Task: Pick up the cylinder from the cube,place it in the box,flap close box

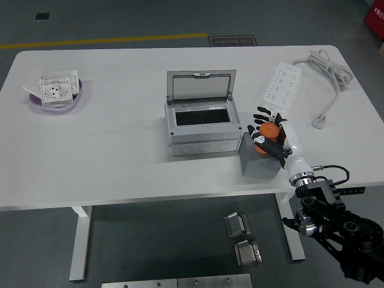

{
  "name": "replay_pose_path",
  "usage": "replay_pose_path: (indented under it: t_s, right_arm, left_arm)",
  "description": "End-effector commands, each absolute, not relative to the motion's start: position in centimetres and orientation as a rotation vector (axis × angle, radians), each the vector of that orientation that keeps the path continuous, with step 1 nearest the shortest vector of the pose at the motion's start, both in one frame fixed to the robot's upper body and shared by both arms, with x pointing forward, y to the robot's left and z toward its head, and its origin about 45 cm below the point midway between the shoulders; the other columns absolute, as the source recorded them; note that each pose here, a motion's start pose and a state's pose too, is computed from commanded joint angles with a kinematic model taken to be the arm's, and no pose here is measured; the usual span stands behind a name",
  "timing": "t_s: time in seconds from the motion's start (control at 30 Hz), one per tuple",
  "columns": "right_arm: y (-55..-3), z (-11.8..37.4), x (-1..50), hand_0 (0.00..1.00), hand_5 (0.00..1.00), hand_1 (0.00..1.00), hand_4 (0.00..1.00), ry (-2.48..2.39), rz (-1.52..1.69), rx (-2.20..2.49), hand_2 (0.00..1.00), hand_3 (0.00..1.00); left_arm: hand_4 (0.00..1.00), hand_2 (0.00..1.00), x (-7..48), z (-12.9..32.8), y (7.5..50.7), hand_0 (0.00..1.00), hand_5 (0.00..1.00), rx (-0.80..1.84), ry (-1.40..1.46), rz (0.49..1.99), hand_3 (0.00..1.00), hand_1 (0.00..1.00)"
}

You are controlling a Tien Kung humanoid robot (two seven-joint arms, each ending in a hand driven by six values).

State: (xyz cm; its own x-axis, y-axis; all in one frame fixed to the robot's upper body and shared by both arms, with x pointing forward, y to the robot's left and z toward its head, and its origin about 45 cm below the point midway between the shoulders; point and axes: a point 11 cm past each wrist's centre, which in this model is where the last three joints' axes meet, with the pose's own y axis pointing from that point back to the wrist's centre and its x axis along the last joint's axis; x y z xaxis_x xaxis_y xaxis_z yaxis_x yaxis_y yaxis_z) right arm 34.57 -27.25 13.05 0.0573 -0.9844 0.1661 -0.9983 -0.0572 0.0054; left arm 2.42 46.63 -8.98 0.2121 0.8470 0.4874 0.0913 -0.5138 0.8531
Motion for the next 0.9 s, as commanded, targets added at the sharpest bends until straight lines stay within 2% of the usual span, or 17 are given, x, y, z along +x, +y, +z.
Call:
replay_pose_path:
  t_s: [0.33, 0.37, 0.53, 0.57, 0.73, 0.77, 0.9]
  right_arm:
    - [-27.23, 12.91, 34.49, 0.695, 0.141, 0.729, 0.710, -2.071, 0.171, 2.191, 0.702, 0.780]
    - [-27.23, 12.89, 34.48, 0.661, 0.093, 0.700, 0.626, -2.071, 0.171, 2.189, 0.664, 0.755]
    - [-27.29, 12.77, 34.40, 0.661, 0.093, 0.700, 0.626, -2.071, 0.171, 2.182, 0.664, 0.755]
    - [-27.32, 12.75, 34.39, 0.636, 0.028, 0.664, 0.476, -2.072, 0.170, 2.179, 0.581, 0.664]
    - [-27.37, 12.73, 34.36, 0.636, 0.028, 0.664, 0.476, -2.078, 0.165, 2.177, 0.581, 0.664]
    - [-27.38, 12.74, 34.36, 0.628, 0.002, 0.613, 0.198, -2.080, 0.164, 2.177, 0.533, 0.621]
    - [-27.42, 12.72, 34.36, 0.628, 0.002, 0.613, 0.198, -2.081, 0.159, 2.174, 0.533, 0.621]
  left_arm:
    - [0.705, 0.606, 2.40, -8.98, 46.63, 0.617, 0.275, 1.785, 0.875, 1.363, 0.638, 0.643]
    - [0.705, 0.606, 2.40, -8.98, 46.63, 0.617, 0.275, 1.785, 0.875, 1.363, 0.639, 0.643]
    - [0.705, 0.606, 2.45, -8.99, 46.61, 0.617, 0.275, 1.783, 0.874, 1.363, 0.639, 0.643]
    - [0.706, 0.606, 2.45, -8.99, 46.61, 0.618, 0.275, 1.783, 0.874, 1.364, 0.639, 0.642]
    - [0.706, 0.606, 2.50, -9.00, 46.57, 0.618, 0.275, 1.782, 0.874, 1.364, 0.639, 0.642]
    - [0.706, 0.606, 2.51, -9.01, 46.56, 0.617, 0.273, 1.781, 0.874, 1.364, 0.639, 0.643]
    - [0.706, 0.606, 2.55, -9.01, 46.55, 0.617, 0.273, 1.780, 0.873, 1.365, 0.639, 0.643]
